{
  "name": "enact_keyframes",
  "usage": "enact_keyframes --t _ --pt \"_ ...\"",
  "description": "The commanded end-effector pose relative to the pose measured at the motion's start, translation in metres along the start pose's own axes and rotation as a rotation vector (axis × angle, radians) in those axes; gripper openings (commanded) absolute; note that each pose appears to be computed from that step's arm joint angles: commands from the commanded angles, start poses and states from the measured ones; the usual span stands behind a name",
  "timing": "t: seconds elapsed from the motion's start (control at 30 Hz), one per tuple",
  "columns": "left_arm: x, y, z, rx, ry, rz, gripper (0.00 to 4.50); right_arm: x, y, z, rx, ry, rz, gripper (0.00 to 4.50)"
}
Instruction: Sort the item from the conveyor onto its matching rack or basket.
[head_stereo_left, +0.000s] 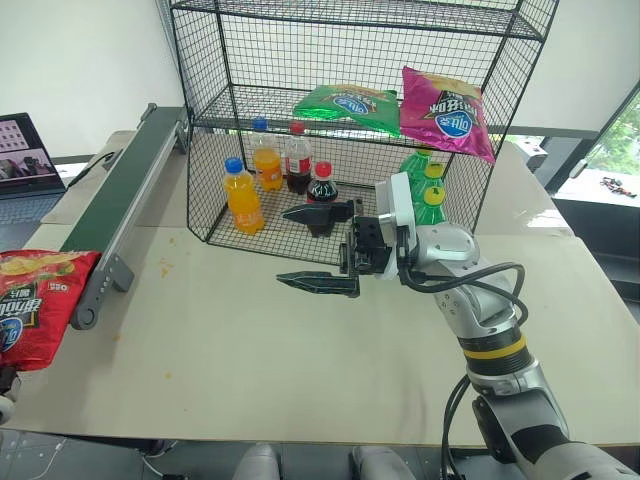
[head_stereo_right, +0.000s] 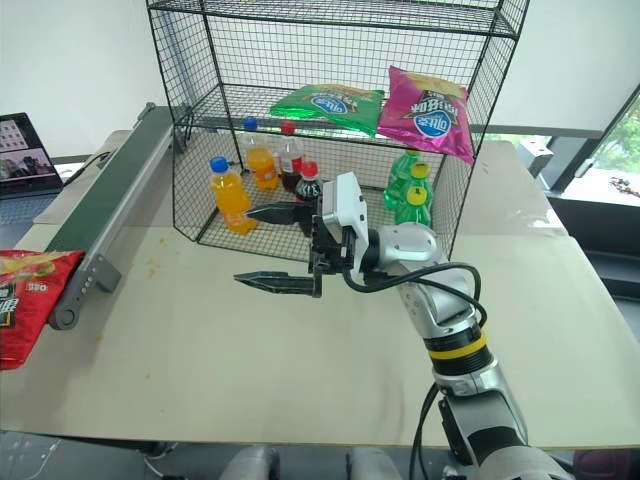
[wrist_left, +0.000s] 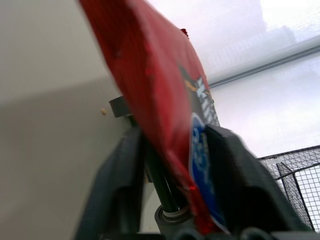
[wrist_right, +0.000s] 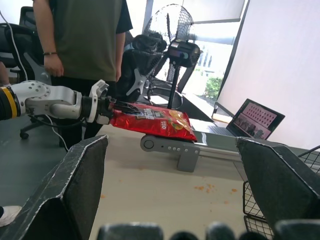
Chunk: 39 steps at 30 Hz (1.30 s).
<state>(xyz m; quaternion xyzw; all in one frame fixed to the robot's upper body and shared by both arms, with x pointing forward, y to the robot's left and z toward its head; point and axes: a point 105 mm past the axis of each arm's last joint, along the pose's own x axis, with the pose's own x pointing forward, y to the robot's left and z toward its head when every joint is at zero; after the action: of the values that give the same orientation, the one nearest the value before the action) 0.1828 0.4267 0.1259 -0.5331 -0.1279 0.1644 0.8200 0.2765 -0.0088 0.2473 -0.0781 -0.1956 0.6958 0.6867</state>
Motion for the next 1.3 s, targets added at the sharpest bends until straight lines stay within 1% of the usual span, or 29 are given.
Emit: enact_keyframes --t 0.03,0.13,0.2,0.27,0.33,0.4,0.5,0.53,0.6,0.7,0.8,0.87,0.93,1.0,1.17,1.3 --pt "0.002 -0.025 0.011 0.032 -0.006 -0.085 0.03 -0.003 0.0 0.011 -0.035 -0.022 -0.025 4.5" --pt "0.003 -0.054 0.004 0.052 0.041 -0.169 0.03 -0.008 -0.002 0.011 -0.031 -0.019 -0.073 4.5" --pt "0.004 -0.081 -0.002 0.079 0.08 -0.237 0.03 -0.013 -0.002 0.01 -0.031 -0.015 -0.123 4.5" --pt "0.006 -0.137 -0.017 0.113 0.158 -0.403 0.03 -0.022 -0.003 0.011 -0.025 -0.011 -0.22 4.5" --pt "0.008 -0.178 -0.03 0.123 0.204 -0.538 0.03 -0.029 -0.004 0.011 -0.023 -0.006 -0.289 4.5" --pt "0.01 -0.212 -0.047 0.123 0.245 -0.654 0.03 -0.034 -0.005 0.014 -0.029 -0.009 -0.355 4.5" --pt "0.009 -0.254 -0.072 0.115 0.316 -0.795 0.03 -0.04 -0.008 0.023 -0.063 -0.016 -0.439 4.5" --pt "0.009 -0.27 -0.081 0.089 0.338 -0.848 0.03 -0.042 -0.011 0.027 -0.084 -0.02 -0.471 4.5" --pt "0.009 -0.293 -0.092 0.047 0.371 -0.917 0.03 -0.044 -0.015 0.035 -0.113 -0.031 -0.516 4.5" --pt "0.011 -0.313 -0.104 -0.011 0.417 -0.973 0.03 -0.045 -0.019 0.044 -0.141 -0.05 -0.564 4.5" --pt "0.017 -0.337 -0.124 -0.113 0.507 -1.045 0.03 -0.046 -0.024 0.053 -0.175 -0.062 -0.621 4.5" --pt "0.026 -0.351 -0.143 -0.202 0.575 -1.078 0.03 -0.049 -0.026 0.056 -0.193 -0.059 -0.664 4.5" --pt "0.034 -0.362 -0.161 -0.264 0.615 -1.107 0.03 -0.052 -0.026 0.058 -0.206 -0.056 -0.699 4.5" --pt "0.044 -0.369 -0.172 -0.312 0.629 -1.118 0.03 -0.055 -0.027 0.059 -0.214 -0.051 -0.726 4.5" --pt "0.053 -0.378 -0.197 -0.364 0.667 -1.159 0.03 -0.059 -0.026 0.06 -0.226 -0.039 -0.769 4.5" --pt "0.065 -0.38 -0.208 -0.413 0.659 -1.161 0.03 -0.061 -0.026 0.062 -0.231 -0.032 -0.788 4.5"
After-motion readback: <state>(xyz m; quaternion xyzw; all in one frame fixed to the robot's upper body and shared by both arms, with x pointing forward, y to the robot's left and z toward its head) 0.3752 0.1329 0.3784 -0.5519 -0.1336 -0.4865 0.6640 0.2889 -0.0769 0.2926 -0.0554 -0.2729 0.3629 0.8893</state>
